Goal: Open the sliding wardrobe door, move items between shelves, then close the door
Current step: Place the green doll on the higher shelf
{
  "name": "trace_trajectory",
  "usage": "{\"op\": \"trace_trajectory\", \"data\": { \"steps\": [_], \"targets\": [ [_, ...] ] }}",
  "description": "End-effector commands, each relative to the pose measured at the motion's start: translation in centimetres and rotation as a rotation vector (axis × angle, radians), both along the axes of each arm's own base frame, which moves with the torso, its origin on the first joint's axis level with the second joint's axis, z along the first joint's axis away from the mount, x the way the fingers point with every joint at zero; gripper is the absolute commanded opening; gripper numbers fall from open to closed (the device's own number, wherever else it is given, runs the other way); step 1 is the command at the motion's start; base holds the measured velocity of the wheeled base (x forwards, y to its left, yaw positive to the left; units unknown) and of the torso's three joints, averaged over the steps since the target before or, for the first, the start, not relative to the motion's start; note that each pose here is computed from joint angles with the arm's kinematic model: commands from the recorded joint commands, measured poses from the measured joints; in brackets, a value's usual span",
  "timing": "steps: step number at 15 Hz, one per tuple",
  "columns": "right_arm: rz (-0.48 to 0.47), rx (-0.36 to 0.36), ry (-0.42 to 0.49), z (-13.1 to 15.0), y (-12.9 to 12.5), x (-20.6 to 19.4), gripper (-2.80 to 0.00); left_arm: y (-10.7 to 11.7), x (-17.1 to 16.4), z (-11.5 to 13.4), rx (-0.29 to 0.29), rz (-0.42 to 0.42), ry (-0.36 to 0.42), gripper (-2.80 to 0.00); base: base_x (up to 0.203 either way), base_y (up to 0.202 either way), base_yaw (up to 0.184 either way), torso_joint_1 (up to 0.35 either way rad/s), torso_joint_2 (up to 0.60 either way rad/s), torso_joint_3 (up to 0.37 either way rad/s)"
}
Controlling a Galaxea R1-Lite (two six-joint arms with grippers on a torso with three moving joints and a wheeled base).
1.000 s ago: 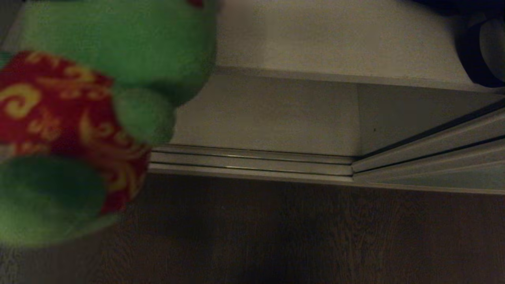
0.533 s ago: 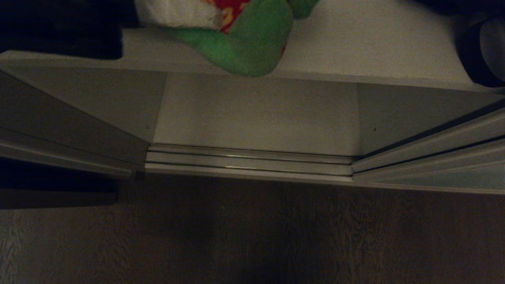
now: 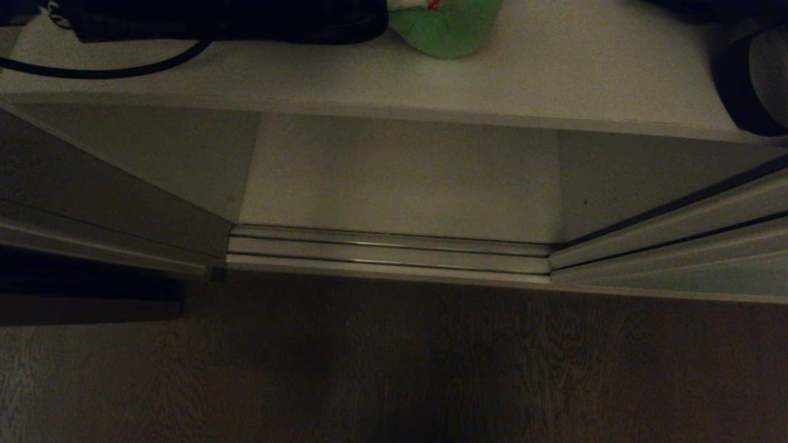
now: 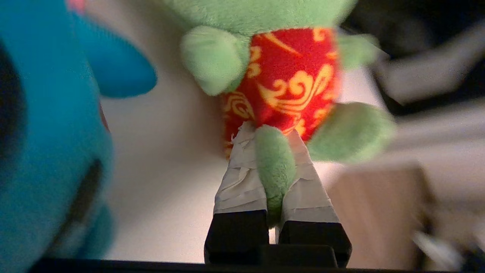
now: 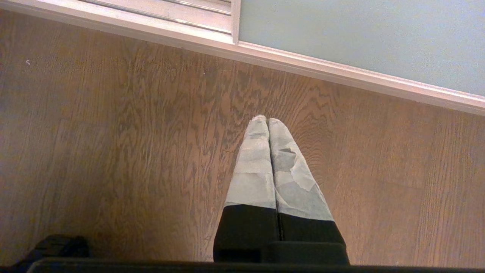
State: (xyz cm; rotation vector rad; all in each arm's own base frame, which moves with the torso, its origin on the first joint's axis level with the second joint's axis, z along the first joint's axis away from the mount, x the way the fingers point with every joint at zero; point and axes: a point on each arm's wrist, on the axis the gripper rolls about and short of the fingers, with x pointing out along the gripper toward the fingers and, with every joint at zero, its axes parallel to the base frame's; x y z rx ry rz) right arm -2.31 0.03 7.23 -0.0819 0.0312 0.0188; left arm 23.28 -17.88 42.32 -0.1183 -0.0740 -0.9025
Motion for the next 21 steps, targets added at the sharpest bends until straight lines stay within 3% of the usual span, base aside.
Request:
{"op": "trace_trajectory", "data": {
  "steps": [1, 6, 19, 20, 21],
  "targets": [
    [0.001, -0.001, -0.001, 0.0, 0.0, 0.0, -2.80, -1.9, 2.0, -1.3, -0.025, 0.075, 0.017, -2.80, 0.000, 0.000, 0.000, 0.000, 0.00, 0.000],
    [0.001, -0.001, -0.001, 0.0, 0.0, 0.0, -2.80, -1.0, 0.7, 1.3, -0.167, 0.097, -0.126, -2.80, 0.000, 0.000, 0.000, 0.000, 0.00, 0.000],
    [0.001, -0.001, 0.000, 0.0, 0.0, 0.0, -2.80, -0.1, -0.6, 1.2, -0.106, 0.104, -0.046, -2.80, 0.000, 0.000, 0.000, 0.000, 0.00, 0.000],
    [0.001, -0.001, -0.001, 0.0, 0.0, 0.0, -2.80, -0.1, -0.6, 1.3, -0.112, 0.102, -0.045, 0.00, 0.000, 0.000, 0.000, 0.000, 0.00, 0.000],
    [0.001, -0.001, -0.001, 0.0, 0.0, 0.0, -2.80, 0.1, -0.8, 1.4, -0.117, 0.101, -0.049, 0.00, 0.000, 0.000, 0.000, 0.000, 0.00, 0.000]
  ]
}}
